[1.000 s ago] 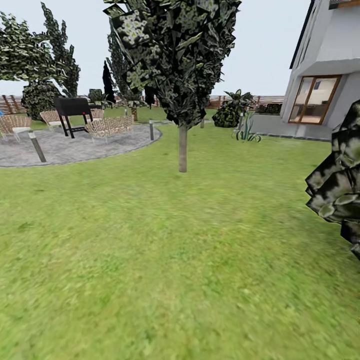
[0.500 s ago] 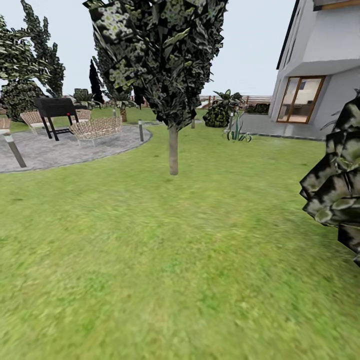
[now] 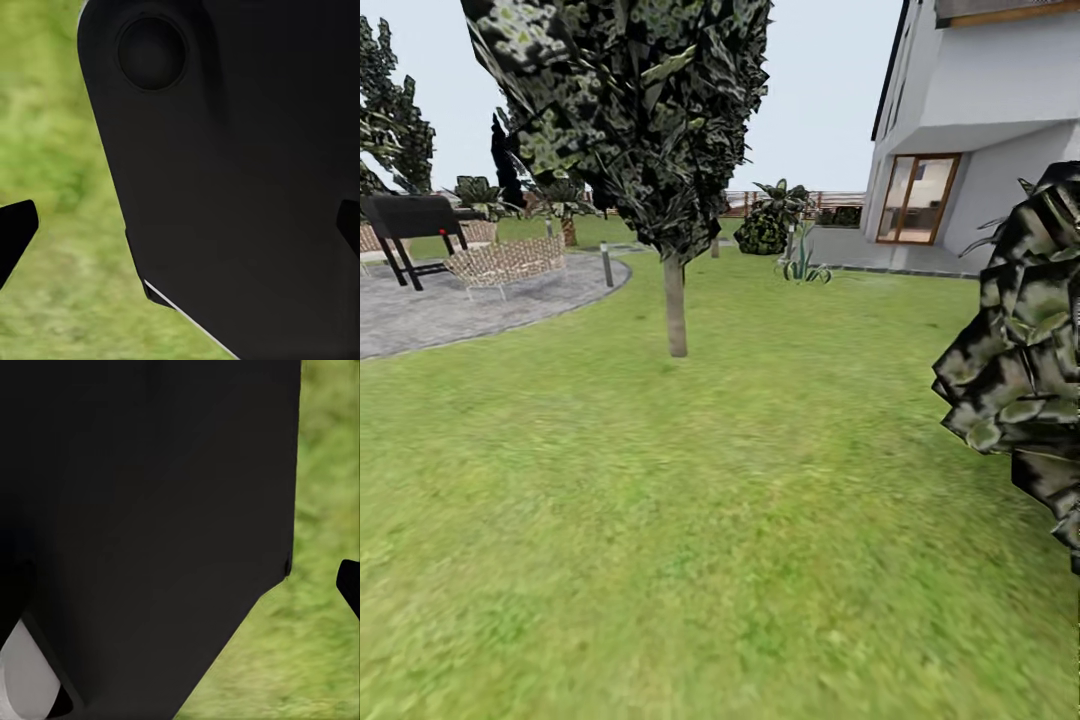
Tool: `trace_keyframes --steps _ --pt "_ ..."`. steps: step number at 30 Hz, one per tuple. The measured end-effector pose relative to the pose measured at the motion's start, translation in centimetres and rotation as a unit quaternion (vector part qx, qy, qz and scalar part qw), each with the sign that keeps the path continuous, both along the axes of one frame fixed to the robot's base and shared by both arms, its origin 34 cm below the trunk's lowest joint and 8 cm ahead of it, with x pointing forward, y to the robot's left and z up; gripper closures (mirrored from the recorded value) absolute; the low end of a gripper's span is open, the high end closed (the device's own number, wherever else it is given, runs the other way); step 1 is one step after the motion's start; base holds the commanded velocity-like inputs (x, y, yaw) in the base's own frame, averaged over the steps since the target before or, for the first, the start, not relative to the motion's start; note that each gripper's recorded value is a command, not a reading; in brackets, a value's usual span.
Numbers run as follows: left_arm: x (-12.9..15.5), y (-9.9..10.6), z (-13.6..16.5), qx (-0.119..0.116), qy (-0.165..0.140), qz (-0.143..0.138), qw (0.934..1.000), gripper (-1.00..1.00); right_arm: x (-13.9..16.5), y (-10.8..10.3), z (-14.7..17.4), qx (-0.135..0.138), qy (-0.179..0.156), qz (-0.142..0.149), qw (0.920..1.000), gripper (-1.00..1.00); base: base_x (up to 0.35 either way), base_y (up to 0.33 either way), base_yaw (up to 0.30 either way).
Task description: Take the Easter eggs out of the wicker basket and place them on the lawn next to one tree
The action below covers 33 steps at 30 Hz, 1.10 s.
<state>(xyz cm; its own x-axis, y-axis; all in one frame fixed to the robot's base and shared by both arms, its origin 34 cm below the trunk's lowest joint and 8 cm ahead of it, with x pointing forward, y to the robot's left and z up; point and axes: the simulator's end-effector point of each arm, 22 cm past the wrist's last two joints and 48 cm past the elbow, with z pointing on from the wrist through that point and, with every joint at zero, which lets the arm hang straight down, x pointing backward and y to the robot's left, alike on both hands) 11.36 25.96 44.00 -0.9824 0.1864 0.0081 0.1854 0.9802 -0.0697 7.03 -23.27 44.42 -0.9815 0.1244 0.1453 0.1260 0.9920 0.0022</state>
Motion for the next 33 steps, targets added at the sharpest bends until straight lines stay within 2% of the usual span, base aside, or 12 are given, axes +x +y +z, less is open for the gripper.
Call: trace_keyframes --steps 16,33 --pt "0.02 0.01 0.0 0.0 0.0 0.0 1.0 -1.0 0.0 0.03 0.0 0.0 0.0 0.0 1.0 -1.0 0.335 0.0 -0.038" --pt "0.07 0.01 -0.01 0.0 -0.001 0.0 1.0 -1.0 0.0 -0.02 0.0 0.0 0.0 0.0 1.0 -1.0 0.335 0.0 -0.241"
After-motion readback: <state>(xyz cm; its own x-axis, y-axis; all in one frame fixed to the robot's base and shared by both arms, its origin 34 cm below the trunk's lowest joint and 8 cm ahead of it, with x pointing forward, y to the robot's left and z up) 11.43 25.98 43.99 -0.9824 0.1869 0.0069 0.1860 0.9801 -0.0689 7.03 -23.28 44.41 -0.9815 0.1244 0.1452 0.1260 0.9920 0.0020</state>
